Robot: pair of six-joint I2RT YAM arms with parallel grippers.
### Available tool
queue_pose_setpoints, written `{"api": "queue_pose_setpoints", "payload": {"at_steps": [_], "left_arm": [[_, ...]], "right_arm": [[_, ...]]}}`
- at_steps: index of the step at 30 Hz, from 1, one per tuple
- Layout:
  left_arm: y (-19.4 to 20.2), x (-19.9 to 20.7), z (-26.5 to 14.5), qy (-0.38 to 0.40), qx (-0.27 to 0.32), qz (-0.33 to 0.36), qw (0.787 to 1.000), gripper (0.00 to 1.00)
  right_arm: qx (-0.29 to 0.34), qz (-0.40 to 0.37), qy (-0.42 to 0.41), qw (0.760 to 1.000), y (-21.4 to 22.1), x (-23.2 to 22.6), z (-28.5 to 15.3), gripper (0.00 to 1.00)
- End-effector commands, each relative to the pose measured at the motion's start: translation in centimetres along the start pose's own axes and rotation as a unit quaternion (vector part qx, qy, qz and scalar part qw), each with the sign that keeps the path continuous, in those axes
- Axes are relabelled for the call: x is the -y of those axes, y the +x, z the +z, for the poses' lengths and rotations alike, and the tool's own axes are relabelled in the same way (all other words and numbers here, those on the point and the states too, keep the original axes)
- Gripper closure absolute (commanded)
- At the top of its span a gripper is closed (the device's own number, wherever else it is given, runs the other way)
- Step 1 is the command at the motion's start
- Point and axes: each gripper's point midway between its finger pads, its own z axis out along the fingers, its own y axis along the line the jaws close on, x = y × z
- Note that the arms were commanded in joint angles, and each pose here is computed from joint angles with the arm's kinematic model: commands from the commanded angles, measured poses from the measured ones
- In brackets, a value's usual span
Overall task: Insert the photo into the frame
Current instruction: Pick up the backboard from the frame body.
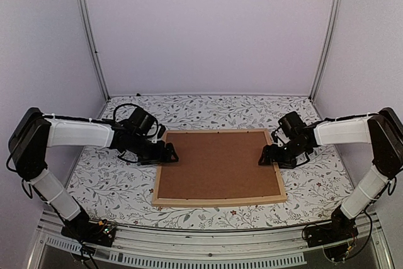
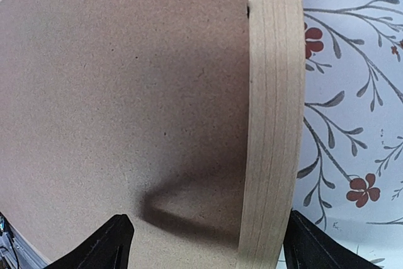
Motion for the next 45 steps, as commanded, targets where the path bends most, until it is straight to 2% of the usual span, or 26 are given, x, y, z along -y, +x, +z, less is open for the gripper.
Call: {"api": "queue_pose_setpoints", "payload": {"at_steps": [1,12,22,32,45], "left_arm": [[0.3,-0.1,0.3,0.015,-0.004,-0.015,1.000,0.15],[1.7,0.5,1.1,0.051,-0.030,-0.040,0.997,0.18],[0.8,4.0,0.3,0.179,-0.034,-0.049,0.982,0.20],[-1.3,8.0,-2.0,0.283,-0.006,-0.030,0.959,0.25],[-2.7,11.0,-5.8,0.354,0.017,-0.022,0.935,0.25]], "right_arm": [[-0.017,0.005,-0.012,1.000,1.2,0.0,0.2,0.15],[-0.019,0.012,-0.027,0.999,1.5,-0.3,0.6,0.15],[-0.025,0.032,-0.080,0.996,2.1,-1.8,0.9,0.16],[-0.024,0.037,-0.092,0.995,2.0,-2.3,0.6,0.17],[-0.027,0.037,-0.092,0.995,2.1,-2.3,0.9,0.17]]}}
